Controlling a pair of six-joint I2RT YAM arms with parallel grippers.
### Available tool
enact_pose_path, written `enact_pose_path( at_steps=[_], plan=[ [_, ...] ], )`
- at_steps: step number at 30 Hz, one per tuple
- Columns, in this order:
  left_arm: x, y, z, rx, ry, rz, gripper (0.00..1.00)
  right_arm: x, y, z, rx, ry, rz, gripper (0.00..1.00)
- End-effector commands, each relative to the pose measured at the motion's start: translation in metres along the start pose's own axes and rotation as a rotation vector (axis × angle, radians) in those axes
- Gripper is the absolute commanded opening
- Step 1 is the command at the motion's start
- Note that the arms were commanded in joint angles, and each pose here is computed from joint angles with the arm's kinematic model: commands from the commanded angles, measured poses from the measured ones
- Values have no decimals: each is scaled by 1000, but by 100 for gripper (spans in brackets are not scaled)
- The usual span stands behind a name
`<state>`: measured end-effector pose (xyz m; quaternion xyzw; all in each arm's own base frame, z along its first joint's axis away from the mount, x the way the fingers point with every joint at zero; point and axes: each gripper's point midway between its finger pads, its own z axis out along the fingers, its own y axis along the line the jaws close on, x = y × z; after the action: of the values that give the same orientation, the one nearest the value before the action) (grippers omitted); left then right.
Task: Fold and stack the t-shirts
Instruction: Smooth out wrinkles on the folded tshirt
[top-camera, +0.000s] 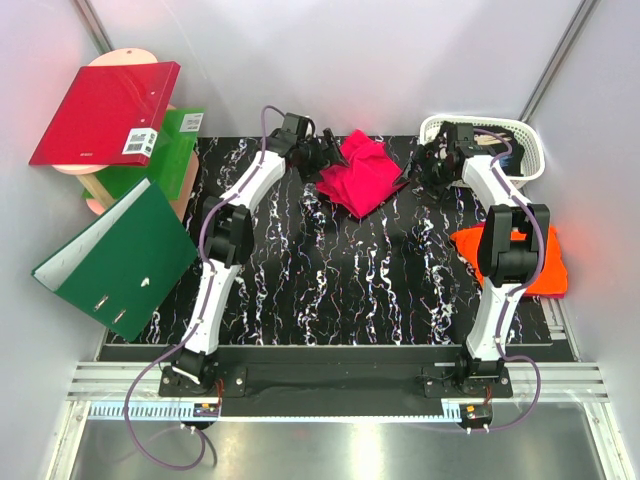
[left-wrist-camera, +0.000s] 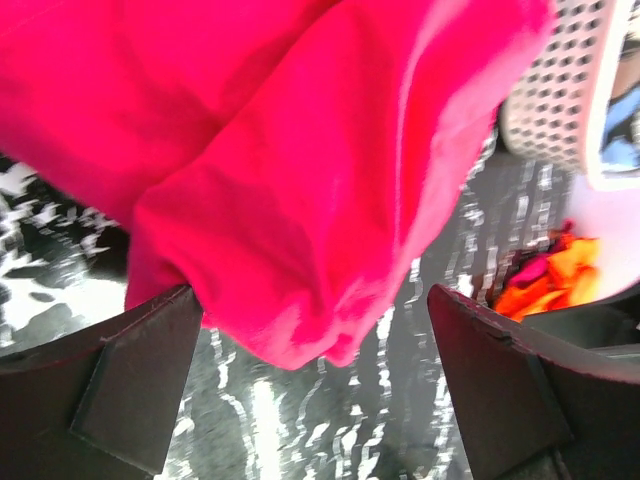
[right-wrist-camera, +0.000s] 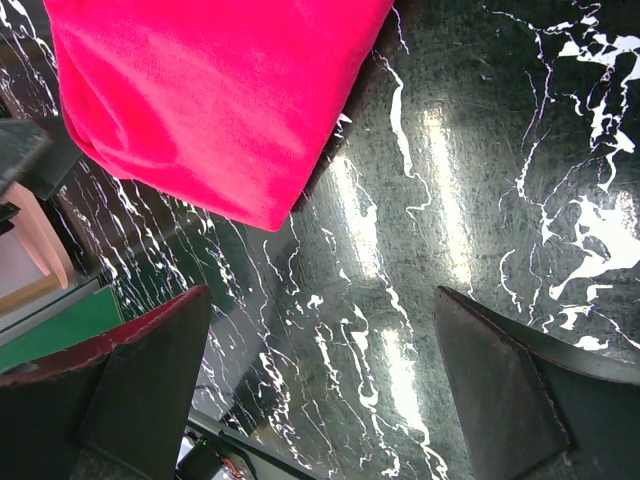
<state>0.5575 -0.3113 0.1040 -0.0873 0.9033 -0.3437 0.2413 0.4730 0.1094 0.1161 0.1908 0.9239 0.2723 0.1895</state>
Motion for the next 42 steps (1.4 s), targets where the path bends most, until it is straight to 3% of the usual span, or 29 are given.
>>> enact_pose_path(
  at_steps=[1,4,5,6,7,14,18,23,25,26,28,31,33,34,35,42],
  plan=[
    [-13,-35,8,164,-28,-46,85,-3,3,-7,-6,-14,-28,100],
    [-7,-36,25,220,4,-106,53,0,1,-6,-4,1,-28,100],
    [-6,-35,27,226,9,-121,26,1,1,-6,-2,4,-29,100],
    [-6,-32,31,225,14,-152,8,3,0,-6,1,9,-31,100],
    [-4,-28,33,221,22,-167,0,3,-1,-7,3,13,-34,100],
    [-28,23,9,108,-63,-232,0,12,1,-7,-17,44,-32,100],
    [-77,28,-20,204,-177,-277,0,21,-4,-7,-15,67,-28,100],
    [-110,8,-36,417,-197,-385,0,32,-11,-5,-6,93,-23,100],
    [-119,2,-35,472,-194,-389,7,35,-14,-5,-1,100,-24,100],
    [-120,1,-32,484,-184,-402,23,37,-15,-5,2,102,-24,100],
    [-115,3,-23,495,-130,-402,99,38,-16,-5,3,102,-27,100],
    [-91,15,-14,477,-43,-418,99,35,-17,-5,1,82,-41,100],
    [-89,2,-37,478,-75,-336,99,28,-15,3,-17,64,-51,100],
    [-69,20,-31,423,-50,-361,99,23,-10,6,-39,55,-55,100],
    [-75,8,-55,429,-91,-298,99,17,-9,13,-49,50,-46,100],
    [-66,41,-106,103,-193,-127,99,-25,18,54,-182,13,-2,100]
  ],
)
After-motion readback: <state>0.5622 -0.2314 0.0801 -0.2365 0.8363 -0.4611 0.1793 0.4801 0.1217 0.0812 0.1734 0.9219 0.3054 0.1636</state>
